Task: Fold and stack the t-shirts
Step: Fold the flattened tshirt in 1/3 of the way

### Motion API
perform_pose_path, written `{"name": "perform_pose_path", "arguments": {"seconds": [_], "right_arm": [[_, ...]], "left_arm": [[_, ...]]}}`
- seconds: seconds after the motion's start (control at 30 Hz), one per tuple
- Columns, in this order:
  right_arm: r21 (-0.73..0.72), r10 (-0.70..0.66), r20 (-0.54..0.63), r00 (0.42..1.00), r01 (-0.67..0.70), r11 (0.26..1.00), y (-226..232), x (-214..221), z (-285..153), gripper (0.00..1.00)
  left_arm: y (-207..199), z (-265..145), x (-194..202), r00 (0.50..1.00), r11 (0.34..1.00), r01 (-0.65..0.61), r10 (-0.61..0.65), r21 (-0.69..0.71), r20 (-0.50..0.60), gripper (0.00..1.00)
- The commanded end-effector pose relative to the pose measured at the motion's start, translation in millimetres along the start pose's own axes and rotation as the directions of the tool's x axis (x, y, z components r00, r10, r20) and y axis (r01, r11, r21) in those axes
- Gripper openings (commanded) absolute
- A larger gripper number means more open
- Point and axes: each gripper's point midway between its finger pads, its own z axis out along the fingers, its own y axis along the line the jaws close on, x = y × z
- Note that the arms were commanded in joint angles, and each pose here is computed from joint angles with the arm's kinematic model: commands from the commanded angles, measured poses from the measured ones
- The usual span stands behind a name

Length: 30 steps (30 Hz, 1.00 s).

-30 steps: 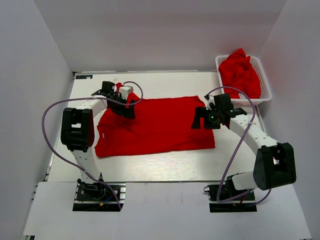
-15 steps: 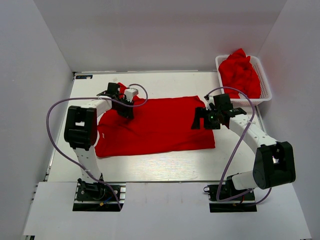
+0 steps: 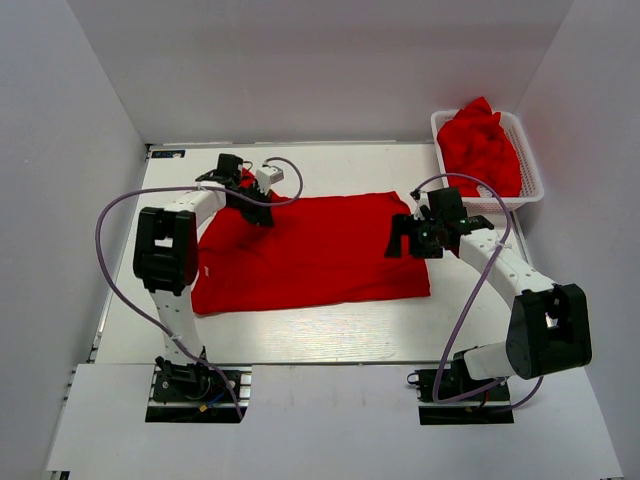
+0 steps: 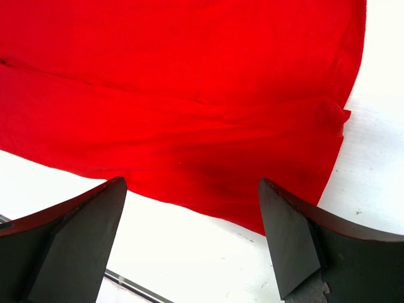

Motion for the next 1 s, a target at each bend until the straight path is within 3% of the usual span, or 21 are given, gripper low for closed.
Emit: {"name": "perform_pose_path", "arguments": {"seconds": [0.0,0.2,0.43,0.53,0.6,0.67,0.73,0.77,0.97], "right_arm": [[0.016,-0.008,0.015,1.000,0.008,1.000,-2,-2,-6,0.90],[0.021,-0.009,0.022,1.000,0.008,1.000,-2,-5,-7,0.90],[0.024,-0.011,0.024,1.000,0.010,1.000,-2,-7,-8,0.90],[0.018,-0.012,0.029,1.000,0.011,1.000,0,-8,-9,0.90],[0.019,-0.005,0.026,1.000,0.005,1.000,-1,-7,-9,0.90],[0.015,-0.006,0.031,1.000,0.006,1.000,1,-8,-10,0.90],[0.013,-0.001,0.033,0.999,0.001,1.000,1,-8,-10,0.90],[0.011,-0.004,0.032,0.999,0.004,1.000,2,-7,-10,0.90],[0.021,-0.006,0.073,0.997,0.005,1.000,2,-16,-15,0.90]], "left_arm": [[-11,1,-11,0.998,0.993,-0.063,0.062,0.097,0.012,0.00],[1,12,1,0.997,0.995,-0.061,0.065,0.084,-0.050,0.00],[3,11,-22,0.993,0.989,-0.121,0.121,0.081,-0.007,0.01],[8,5,-30,0.988,0.987,-0.149,0.150,0.063,-0.018,0.09],[14,9,-32,0.985,0.986,-0.163,0.165,0.041,-0.046,0.25],[14,8,-29,0.988,0.990,-0.140,0.142,0.035,-0.059,0.52],[16,2,-44,0.988,0.988,-0.156,0.156,-0.007,-0.009,0.66],[16,-8,-48,0.991,0.990,-0.132,0.132,-0.056,0.006,0.99],[39,-50,-70,0.989,0.955,-0.036,0.077,-0.296,0.130,1.00]]}}
